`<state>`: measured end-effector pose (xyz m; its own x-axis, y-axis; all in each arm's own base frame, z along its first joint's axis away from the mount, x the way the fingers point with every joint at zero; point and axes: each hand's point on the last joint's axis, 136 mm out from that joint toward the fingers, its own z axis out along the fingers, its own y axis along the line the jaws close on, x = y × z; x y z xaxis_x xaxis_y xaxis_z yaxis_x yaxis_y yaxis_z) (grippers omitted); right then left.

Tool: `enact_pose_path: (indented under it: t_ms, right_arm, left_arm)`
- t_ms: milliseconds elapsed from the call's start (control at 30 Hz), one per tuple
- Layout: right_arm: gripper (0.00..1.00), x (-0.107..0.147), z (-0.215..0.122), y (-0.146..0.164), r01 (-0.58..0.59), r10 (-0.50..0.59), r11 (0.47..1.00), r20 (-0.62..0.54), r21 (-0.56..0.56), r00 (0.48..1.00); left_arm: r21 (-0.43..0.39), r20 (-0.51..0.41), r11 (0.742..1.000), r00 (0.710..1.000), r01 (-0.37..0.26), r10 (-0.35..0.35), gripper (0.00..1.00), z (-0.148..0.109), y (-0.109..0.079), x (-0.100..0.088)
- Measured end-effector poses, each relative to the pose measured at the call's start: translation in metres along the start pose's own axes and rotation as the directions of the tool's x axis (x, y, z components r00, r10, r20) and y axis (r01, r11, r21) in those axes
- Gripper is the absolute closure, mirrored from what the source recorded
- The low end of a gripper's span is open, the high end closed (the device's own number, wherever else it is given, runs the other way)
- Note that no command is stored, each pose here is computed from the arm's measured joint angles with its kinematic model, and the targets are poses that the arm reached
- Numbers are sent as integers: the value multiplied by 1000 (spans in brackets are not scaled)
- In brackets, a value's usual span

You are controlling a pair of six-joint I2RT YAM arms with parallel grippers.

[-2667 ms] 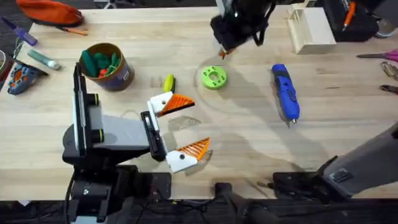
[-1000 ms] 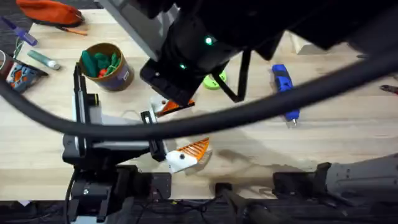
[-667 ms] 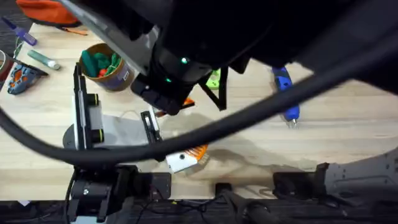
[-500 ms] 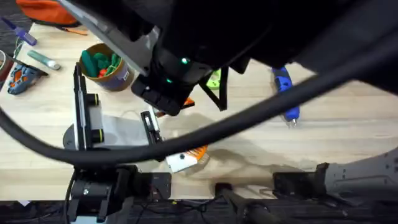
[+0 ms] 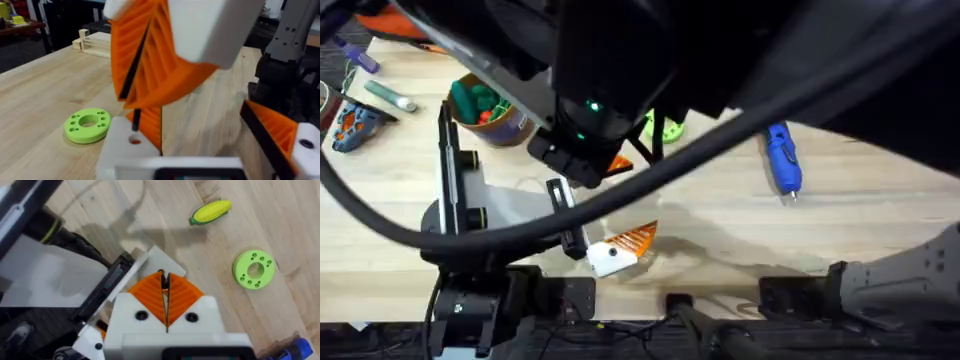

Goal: Pick up the gripper from the table and insert it into the empty holder that is missing its gripper. Then pick up a screw, insert it into the mounting hole, and use the screwdriver to tighten it. Finally, clean up the table by picking up the vegetable and placing it into the bucket.

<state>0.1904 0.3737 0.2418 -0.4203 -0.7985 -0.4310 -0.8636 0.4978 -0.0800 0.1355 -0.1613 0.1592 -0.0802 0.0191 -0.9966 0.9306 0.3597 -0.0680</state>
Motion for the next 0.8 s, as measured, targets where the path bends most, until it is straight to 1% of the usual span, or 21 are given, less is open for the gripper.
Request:
enact_pose_path:
  t_ms: [800]
  right_arm:
    - [995,1,4,2,-1,1,1000,-11,-13,1000]
  left_arm:
    - [0,0,1000,1000,0,0,13,0,0,0]
